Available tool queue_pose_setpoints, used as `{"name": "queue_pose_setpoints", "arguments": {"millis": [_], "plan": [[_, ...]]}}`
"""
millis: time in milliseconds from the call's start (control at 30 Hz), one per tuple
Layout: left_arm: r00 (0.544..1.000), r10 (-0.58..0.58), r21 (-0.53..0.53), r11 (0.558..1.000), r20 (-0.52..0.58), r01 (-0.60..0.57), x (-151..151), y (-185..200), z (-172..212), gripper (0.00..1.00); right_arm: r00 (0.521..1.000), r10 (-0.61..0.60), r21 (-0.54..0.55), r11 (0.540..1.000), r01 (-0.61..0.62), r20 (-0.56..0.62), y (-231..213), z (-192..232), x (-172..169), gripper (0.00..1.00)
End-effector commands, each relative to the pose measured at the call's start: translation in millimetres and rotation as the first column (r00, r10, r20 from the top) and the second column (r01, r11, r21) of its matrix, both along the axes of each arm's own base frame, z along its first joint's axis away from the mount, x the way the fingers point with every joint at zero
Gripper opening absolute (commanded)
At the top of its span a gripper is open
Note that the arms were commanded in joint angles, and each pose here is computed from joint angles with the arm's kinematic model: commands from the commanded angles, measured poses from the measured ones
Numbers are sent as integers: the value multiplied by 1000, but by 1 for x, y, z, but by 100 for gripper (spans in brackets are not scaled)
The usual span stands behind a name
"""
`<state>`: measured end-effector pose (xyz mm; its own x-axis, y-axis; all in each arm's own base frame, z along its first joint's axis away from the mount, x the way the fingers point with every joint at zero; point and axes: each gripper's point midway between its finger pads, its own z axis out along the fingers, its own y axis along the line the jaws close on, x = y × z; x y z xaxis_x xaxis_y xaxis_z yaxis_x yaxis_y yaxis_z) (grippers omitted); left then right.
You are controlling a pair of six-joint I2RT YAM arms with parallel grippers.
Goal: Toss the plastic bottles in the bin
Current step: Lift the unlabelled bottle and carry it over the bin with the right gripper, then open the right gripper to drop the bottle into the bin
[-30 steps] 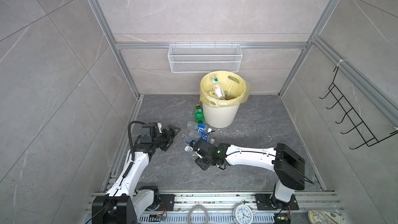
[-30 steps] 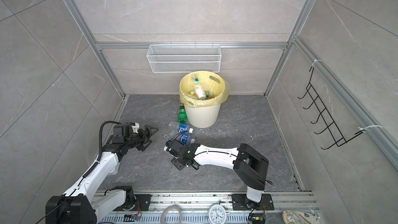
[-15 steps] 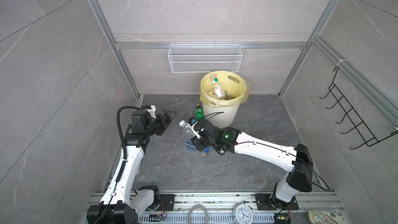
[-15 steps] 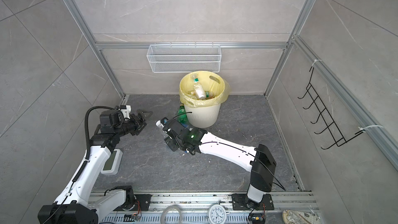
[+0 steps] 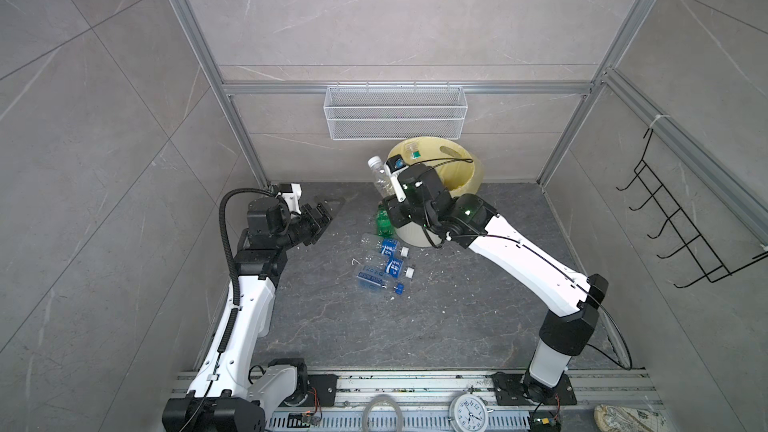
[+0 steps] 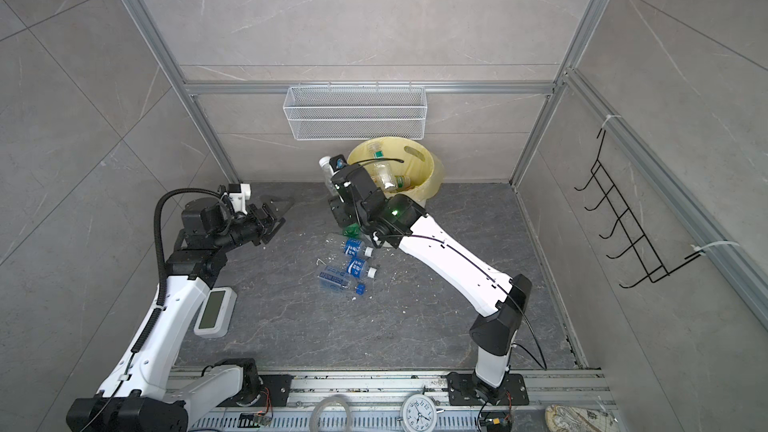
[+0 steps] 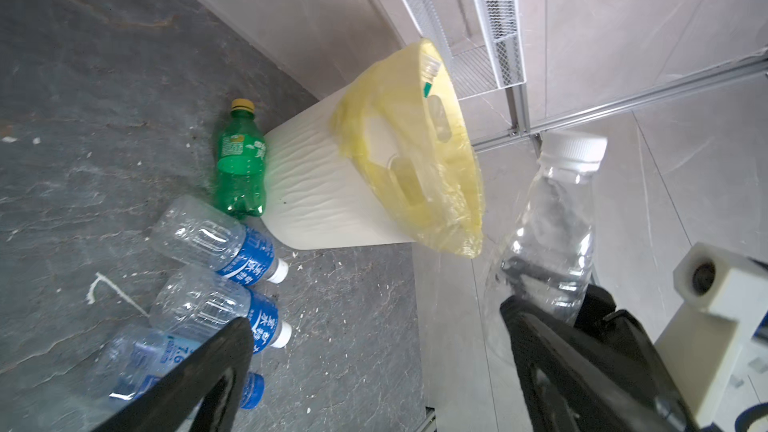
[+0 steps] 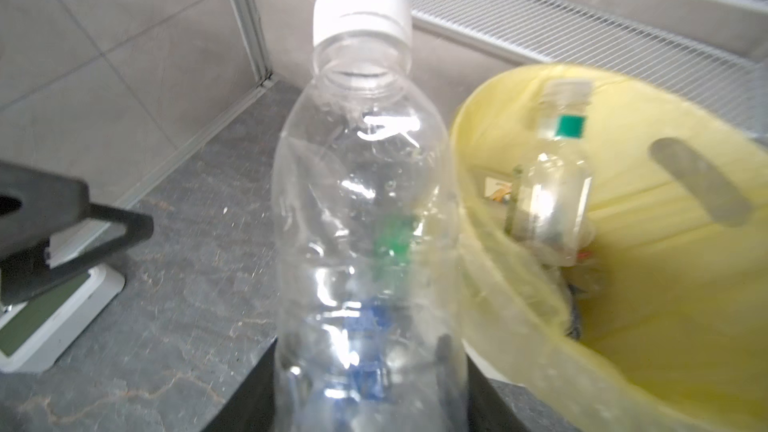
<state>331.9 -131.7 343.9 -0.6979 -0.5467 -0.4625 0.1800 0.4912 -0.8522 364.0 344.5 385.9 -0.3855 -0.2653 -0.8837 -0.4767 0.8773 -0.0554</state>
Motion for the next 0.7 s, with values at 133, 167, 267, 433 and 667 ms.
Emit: {"name": "queue_pose_setpoints", "arguments": {"millis": [133, 167, 267, 433, 667], "plan": [[954, -168, 50, 986, 248, 160, -6, -58, 81, 100, 975, -143, 71, 989, 132, 169, -53, 93, 4, 55], [945, -186, 59, 983, 269, 176, -7, -66, 88, 100, 970, -153, 89, 986, 138, 188, -59, 104, 3, 55], [927, -225, 77, 974, 301, 212, -8, -83, 101, 100, 953, -202, 124, 976, 177, 224, -77, 124, 7, 55], [933, -233, 88, 972, 275, 217, -1, -92, 90, 100, 949, -281, 132, 956, 263, 145, -99, 92, 52, 55], [955, -214, 108, 975, 203, 195, -3, -87, 60, 100, 919, -376, 117, 914, 389, -114, -129, 15, 120, 73]]}}
